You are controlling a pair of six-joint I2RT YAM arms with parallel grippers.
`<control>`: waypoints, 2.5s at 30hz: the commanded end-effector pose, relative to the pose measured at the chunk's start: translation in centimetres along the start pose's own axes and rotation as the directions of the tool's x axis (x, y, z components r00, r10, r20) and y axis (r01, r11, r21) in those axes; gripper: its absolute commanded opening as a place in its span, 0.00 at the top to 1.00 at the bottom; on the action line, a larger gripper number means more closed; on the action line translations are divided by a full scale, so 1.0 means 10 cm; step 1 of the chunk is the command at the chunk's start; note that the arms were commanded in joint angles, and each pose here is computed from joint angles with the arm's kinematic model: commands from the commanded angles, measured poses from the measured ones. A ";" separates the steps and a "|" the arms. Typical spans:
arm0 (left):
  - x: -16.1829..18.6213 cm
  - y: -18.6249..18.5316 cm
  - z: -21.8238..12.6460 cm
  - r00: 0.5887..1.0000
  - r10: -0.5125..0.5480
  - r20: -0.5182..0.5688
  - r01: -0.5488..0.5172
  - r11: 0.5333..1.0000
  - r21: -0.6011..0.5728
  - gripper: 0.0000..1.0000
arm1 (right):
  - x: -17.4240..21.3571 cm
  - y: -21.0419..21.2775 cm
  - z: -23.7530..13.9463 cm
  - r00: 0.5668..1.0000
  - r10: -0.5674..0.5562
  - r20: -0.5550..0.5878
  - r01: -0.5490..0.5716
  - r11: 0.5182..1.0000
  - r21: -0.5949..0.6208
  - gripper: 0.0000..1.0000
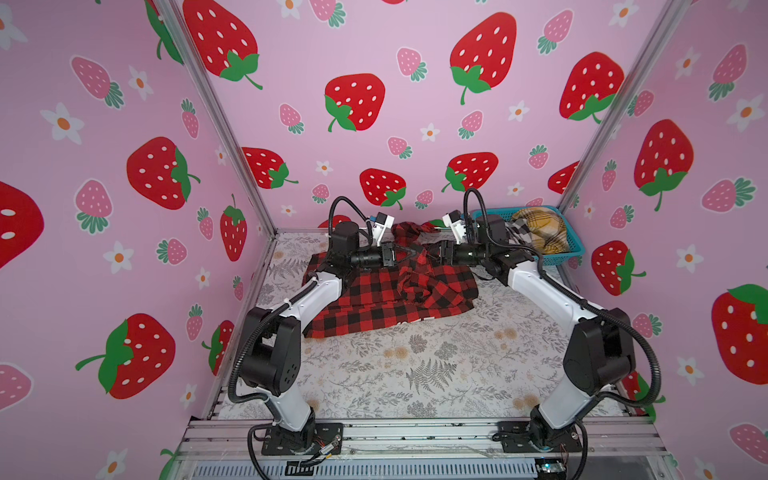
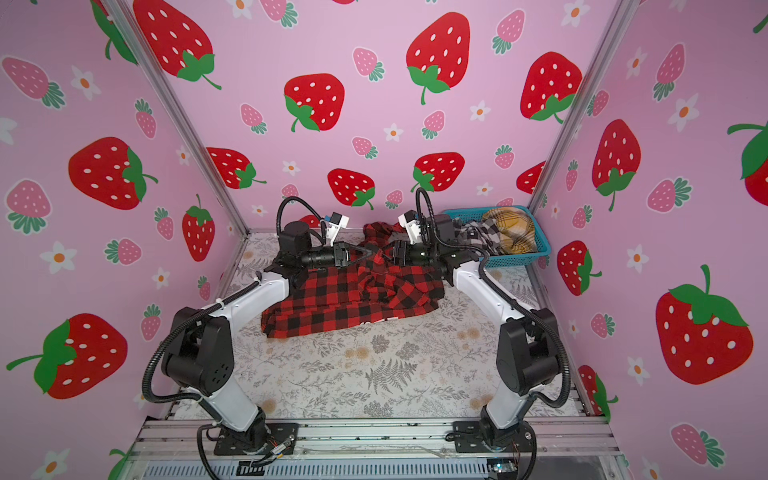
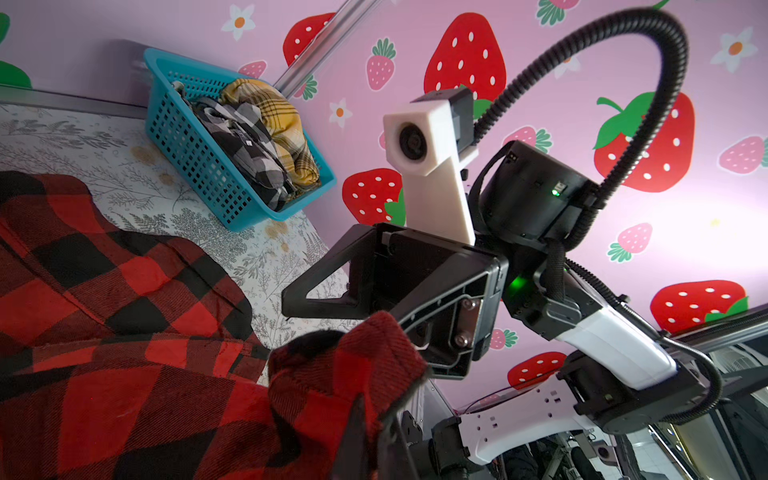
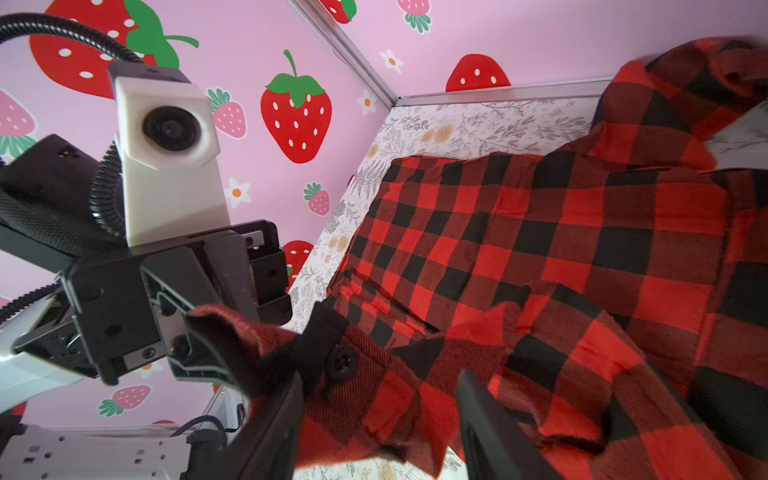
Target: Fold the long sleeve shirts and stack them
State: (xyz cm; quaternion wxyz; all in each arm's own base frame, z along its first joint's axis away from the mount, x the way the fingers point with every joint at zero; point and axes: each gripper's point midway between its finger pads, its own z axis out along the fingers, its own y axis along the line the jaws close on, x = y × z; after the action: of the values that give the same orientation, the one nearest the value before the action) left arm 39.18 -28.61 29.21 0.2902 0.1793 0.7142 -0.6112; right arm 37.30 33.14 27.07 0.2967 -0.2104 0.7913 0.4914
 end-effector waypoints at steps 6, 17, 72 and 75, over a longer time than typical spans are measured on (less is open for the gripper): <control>-0.07 -0.18 0.01 0.999 0.033 -0.030 -0.031 0.996 0.078 1.00 | -0.12 0.33 -0.07 0.998 -0.059 0.032 0.062 0.993 -0.100 0.29; -0.08 -0.14 -0.06 0.999 0.013 -0.049 -0.009 0.996 0.089 1.00 | -0.03 0.52 -0.32 0.990 -0.124 0.065 0.130 0.986 -0.107 0.19; 0.93 0.95 -2.05 0.773 -0.215 0.596 0.632 0.330 -0.701 0.32 | 0.82 0.04 1.38 0.997 -0.047 0.068 -0.001 0.819 0.574 1.00; 1.22 0.99 -2.08 0.727 -0.267 0.632 0.686 0.295 -0.665 0.30 | 1.41 0.18 1.56 0.997 -0.044 -0.064 0.072 0.832 0.550 0.56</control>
State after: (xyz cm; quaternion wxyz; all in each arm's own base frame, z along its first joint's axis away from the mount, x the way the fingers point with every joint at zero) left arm 33.39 -8.66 16.41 0.2921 -0.2967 0.8754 -0.2455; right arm 30.48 46.47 12.40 0.3250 -0.1819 0.9054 0.2038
